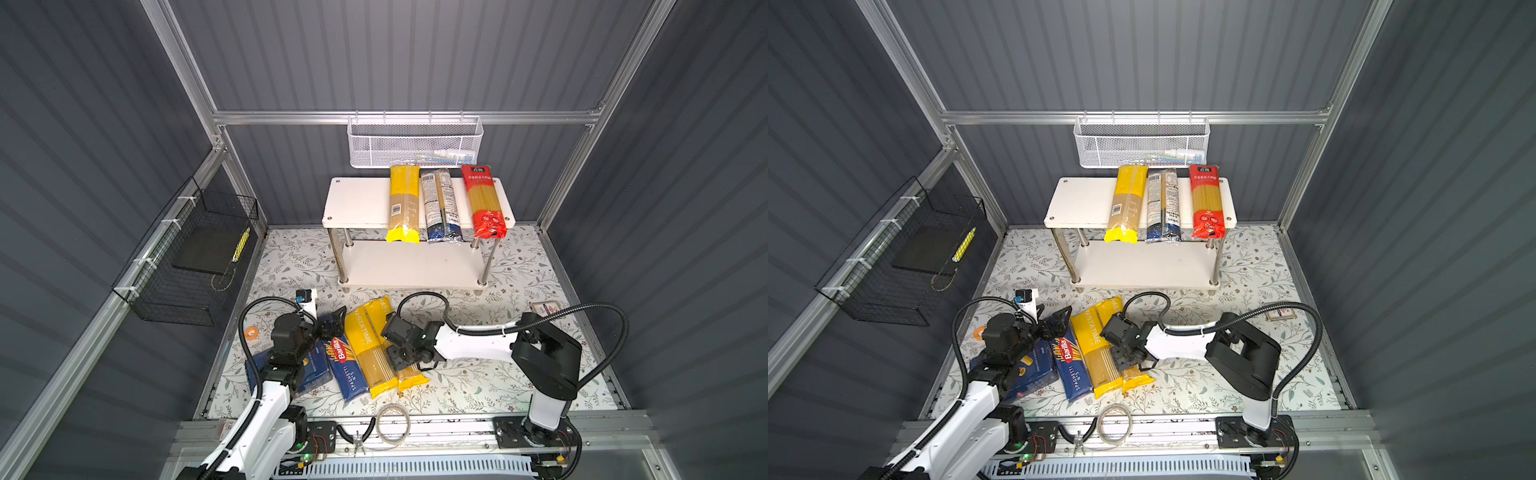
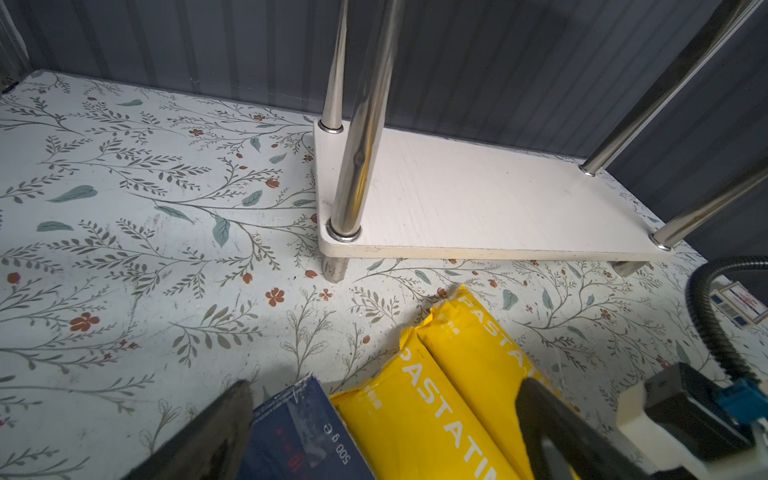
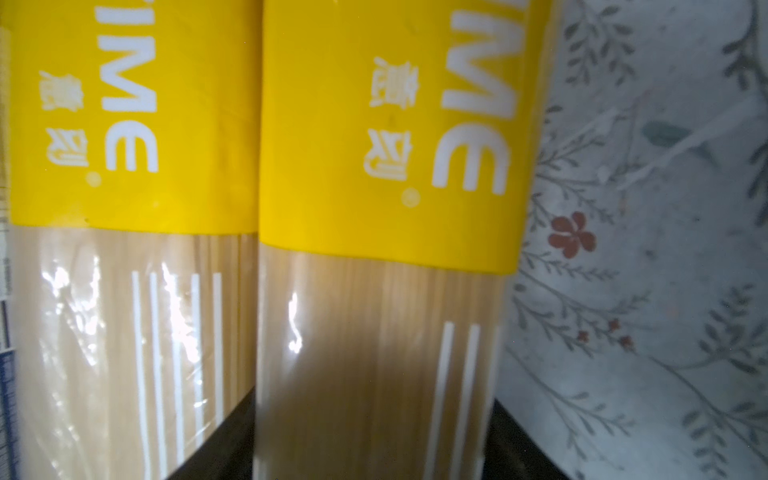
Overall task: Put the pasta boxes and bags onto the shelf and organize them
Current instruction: 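Close the right gripper around the end of the yellow PASTATIME bag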
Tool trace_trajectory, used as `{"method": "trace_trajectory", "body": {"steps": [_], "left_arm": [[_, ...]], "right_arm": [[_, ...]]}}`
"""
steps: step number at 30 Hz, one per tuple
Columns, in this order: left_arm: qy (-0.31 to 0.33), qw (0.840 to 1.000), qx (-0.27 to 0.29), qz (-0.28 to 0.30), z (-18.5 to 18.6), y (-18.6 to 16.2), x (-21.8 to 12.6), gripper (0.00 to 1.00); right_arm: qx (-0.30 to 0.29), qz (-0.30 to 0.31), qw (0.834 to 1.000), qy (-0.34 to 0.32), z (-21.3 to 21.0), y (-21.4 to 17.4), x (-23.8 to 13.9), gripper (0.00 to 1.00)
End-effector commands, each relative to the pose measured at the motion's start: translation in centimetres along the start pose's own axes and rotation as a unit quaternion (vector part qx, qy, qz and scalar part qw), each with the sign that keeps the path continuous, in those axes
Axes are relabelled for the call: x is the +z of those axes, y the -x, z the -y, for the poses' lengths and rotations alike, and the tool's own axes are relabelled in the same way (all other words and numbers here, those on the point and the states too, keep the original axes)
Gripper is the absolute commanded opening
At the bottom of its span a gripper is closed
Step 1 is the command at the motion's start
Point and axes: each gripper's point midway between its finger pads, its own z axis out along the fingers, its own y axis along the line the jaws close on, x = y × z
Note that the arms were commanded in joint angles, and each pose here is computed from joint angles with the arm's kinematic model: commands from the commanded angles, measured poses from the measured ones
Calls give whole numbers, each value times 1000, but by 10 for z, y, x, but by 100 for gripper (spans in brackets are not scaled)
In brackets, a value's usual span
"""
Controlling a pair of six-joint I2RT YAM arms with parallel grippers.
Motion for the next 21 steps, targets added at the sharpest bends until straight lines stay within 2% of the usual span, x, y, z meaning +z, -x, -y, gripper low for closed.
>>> {"method": "trace_trajectory", "body": {"steps": [1, 6, 21], "left_arm": [[1, 1000, 8, 5, 1, 6, 0, 100], [1, 1000, 8, 3, 1, 6, 0, 100], [2, 1000, 7, 1, 1, 6, 2, 100]], "right_arm": [[3, -26, 999, 19, -6, -16, 6, 63], [9, -22, 1000, 14, -4, -13, 2, 56], [8, -14, 999, 28, -10, -6, -5, 47]]}}
